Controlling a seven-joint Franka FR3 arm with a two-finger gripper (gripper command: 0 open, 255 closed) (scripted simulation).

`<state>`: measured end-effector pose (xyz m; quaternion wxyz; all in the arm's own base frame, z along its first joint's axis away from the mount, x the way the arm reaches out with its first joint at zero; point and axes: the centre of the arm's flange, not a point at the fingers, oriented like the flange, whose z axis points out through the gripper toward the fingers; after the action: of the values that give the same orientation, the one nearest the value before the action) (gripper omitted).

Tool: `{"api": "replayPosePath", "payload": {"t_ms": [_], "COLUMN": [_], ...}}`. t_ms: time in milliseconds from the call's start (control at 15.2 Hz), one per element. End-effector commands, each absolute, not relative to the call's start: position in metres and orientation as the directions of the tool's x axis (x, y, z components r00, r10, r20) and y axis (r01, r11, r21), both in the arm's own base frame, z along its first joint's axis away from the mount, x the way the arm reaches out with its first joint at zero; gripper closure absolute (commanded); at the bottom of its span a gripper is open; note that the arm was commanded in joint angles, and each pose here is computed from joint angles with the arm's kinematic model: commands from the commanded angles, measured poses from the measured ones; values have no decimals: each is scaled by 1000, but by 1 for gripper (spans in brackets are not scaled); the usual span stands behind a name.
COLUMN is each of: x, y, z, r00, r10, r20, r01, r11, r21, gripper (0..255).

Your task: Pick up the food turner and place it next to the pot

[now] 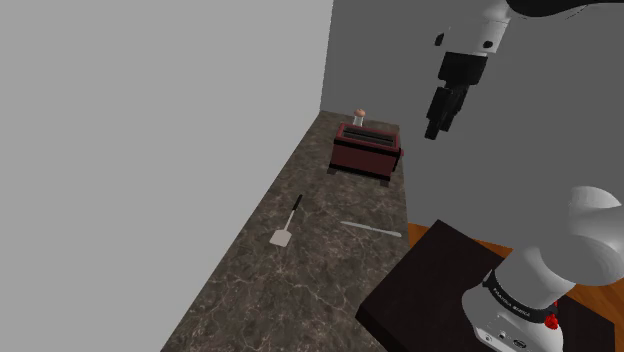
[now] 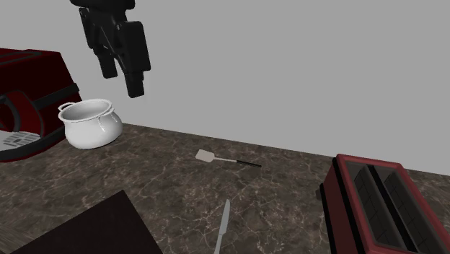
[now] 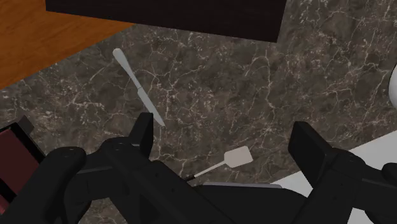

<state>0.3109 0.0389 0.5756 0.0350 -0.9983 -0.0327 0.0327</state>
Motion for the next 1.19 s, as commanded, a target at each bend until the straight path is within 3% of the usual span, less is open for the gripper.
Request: {"api": "replayPosePath", "payload": {"t_ms": [0,1122], "x": [311,418], "y": [39,135], "z": [576,408], "r00": [996,936], "r10": [68,-350], "r20": [-63,-23], "r01": [63,-351], "r11": [-995,-936], "r21": [-72,-28], "gripper": [0,0]}}
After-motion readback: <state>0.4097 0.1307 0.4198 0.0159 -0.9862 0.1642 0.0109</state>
